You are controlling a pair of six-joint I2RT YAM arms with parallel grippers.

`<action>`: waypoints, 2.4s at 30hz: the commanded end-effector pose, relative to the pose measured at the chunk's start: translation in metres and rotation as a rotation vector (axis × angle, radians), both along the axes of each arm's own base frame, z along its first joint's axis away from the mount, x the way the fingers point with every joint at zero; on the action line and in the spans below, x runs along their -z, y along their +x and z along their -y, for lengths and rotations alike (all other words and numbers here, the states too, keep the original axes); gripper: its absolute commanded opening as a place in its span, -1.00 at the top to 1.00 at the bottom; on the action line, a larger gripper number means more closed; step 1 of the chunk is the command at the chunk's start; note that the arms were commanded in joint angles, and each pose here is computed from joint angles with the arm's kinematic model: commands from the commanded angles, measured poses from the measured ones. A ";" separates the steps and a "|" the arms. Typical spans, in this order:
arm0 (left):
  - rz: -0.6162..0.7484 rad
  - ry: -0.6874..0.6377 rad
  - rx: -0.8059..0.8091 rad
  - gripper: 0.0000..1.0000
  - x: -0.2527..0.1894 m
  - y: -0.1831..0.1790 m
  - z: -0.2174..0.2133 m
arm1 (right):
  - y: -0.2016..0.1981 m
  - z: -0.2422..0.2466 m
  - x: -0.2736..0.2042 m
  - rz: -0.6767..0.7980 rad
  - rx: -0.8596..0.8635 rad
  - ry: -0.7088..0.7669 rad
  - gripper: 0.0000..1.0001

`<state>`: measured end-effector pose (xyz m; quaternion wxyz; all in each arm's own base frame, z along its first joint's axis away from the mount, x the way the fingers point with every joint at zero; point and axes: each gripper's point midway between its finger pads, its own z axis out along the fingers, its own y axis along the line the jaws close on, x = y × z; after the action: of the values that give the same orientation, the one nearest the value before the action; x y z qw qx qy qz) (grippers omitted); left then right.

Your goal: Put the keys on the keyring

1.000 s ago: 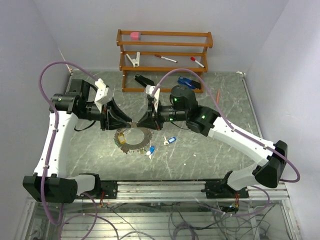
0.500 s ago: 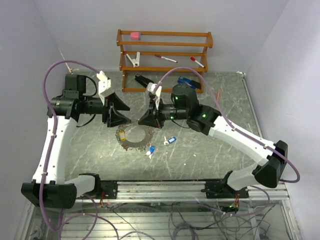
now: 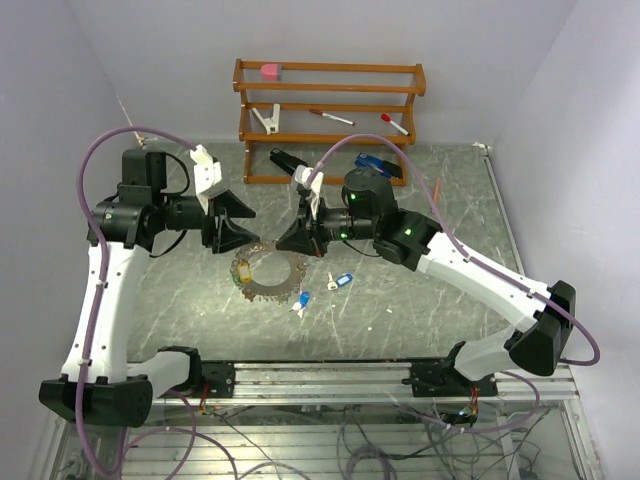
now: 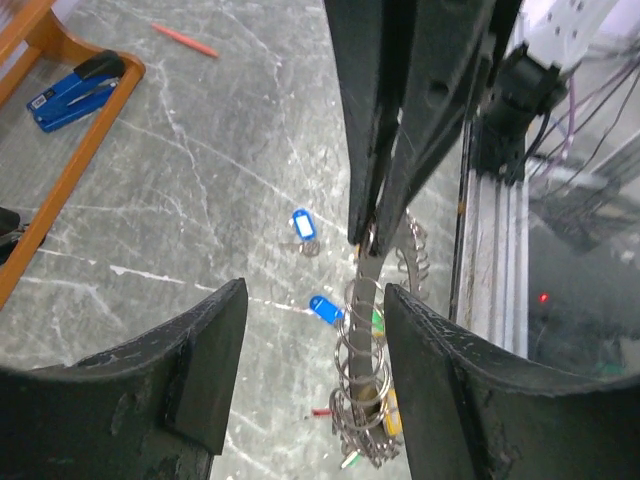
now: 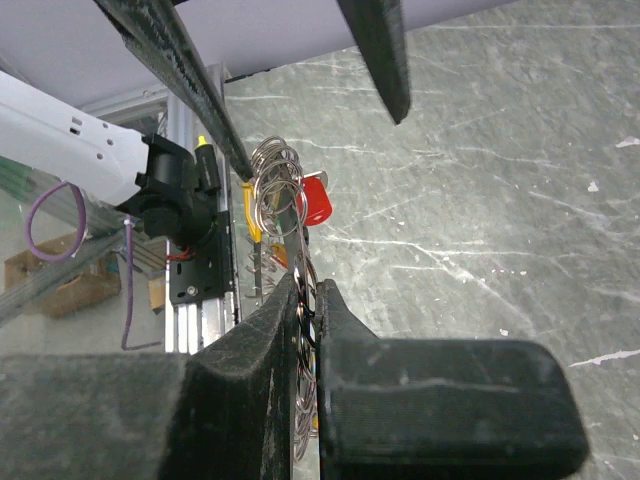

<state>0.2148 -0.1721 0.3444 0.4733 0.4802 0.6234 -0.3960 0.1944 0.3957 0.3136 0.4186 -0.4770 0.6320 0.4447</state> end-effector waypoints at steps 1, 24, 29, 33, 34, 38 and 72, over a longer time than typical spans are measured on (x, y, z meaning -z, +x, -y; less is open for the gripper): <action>0.074 0.106 0.081 -0.33 0.015 -0.024 -0.008 | 0.004 -0.002 -0.025 0.025 0.007 0.066 1.00; 0.226 0.097 0.128 -0.44 0.016 -0.026 -0.004 | 0.005 -0.012 -0.027 -0.030 -0.007 0.071 1.00; 0.235 0.104 0.122 -0.41 0.020 -0.020 -0.003 | 0.004 -0.015 -0.026 -0.044 -0.012 0.064 1.00; 0.231 0.108 0.120 -0.40 0.025 -0.018 -0.003 | 0.004 -0.017 -0.028 -0.049 -0.009 0.064 1.00; 0.227 0.108 0.120 -0.39 0.027 -0.018 -0.002 | 0.004 -0.017 -0.028 -0.052 -0.010 0.063 1.00; 0.219 0.113 0.123 -0.33 0.032 -0.019 -0.002 | 0.004 -0.018 -0.028 -0.058 -0.014 0.058 1.00; 0.223 0.068 0.121 0.86 0.013 -0.021 0.002 | -0.001 -0.023 -0.029 -0.113 -0.035 0.078 1.00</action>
<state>0.1961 -0.1678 0.3065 0.4719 0.5661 0.5824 -0.3428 0.1959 0.4123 0.3200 0.3784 -0.4457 0.6551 0.4786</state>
